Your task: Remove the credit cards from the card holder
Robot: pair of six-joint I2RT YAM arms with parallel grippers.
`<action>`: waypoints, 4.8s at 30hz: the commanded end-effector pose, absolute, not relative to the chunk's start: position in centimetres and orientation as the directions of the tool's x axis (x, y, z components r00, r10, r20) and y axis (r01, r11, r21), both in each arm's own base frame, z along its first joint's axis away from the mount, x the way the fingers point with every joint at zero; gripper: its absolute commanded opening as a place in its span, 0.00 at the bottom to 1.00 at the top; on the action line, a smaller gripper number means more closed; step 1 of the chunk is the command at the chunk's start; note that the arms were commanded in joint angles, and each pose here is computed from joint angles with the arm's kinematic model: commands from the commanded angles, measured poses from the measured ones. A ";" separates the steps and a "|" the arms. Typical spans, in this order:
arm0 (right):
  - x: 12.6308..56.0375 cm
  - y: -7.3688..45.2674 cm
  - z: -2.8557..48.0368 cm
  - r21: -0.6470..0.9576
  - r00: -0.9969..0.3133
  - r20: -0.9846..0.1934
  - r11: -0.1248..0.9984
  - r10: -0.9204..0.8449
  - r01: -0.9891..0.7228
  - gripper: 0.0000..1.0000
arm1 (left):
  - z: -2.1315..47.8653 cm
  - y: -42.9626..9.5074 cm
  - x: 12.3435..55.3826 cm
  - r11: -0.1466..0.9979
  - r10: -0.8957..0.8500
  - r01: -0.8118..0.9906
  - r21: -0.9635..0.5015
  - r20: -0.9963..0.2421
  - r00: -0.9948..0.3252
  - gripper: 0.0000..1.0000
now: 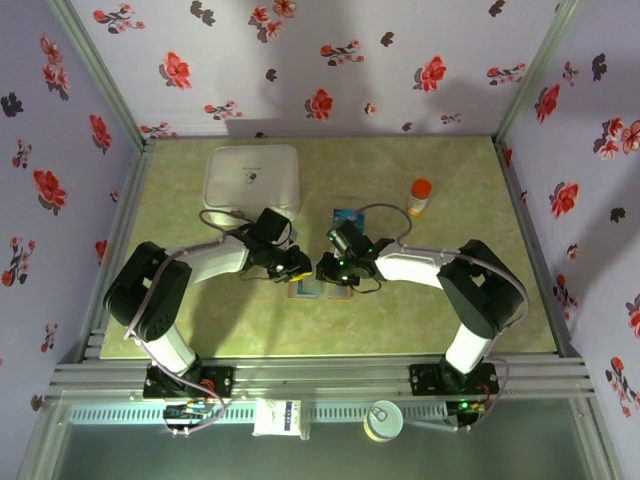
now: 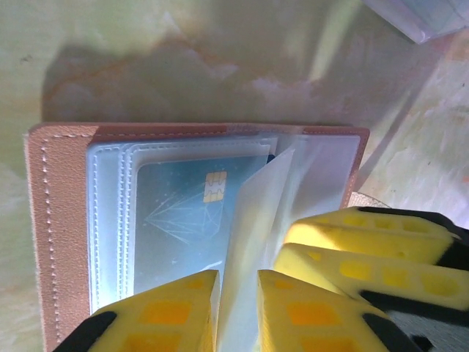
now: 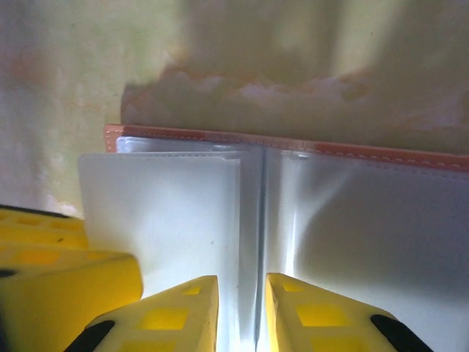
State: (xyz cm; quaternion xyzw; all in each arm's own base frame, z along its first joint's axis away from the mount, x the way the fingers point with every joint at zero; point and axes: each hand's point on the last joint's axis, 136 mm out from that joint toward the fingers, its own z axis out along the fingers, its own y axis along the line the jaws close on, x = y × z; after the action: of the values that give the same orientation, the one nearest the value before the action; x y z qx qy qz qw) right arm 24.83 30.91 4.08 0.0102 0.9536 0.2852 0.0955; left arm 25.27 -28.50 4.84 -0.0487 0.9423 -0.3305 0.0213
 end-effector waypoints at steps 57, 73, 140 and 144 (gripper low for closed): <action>23.8 24.9 8.4 0.563 -0.949 -0.256 0.827 0.185 0.009 0.28 | 6.8 -33.2 25.8 0.804 0.014 0.045 -0.593 -0.057 -0.998 0.28; 24.7 29.8 6.7 0.429 -0.974 -0.227 0.896 -0.014 -0.113 0.27 | 4.8 -26.2 25.0 0.838 -0.082 -0.043 -0.544 -0.047 -0.995 0.22; 25.3 32.6 5.3 0.519 -0.985 -0.169 0.852 0.015 -0.076 0.29 | 1.9 -26.0 24.8 0.864 -0.012 -0.017 -0.503 0.012 -1.000 0.16; 25.4 32.7 5.2 0.525 -0.986 -0.168 0.848 0.017 -0.075 0.27 | 1.6 -25.7 24.5 0.869 -0.016 -0.026 -0.493 0.023 -1.000 0.13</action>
State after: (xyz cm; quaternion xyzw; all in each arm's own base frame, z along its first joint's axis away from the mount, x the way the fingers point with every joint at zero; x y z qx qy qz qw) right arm 25.03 31.80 4.87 -0.0178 0.9613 0.2617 0.0842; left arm 25.26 -26.34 2.65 -0.0144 0.9646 -0.2632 0.0081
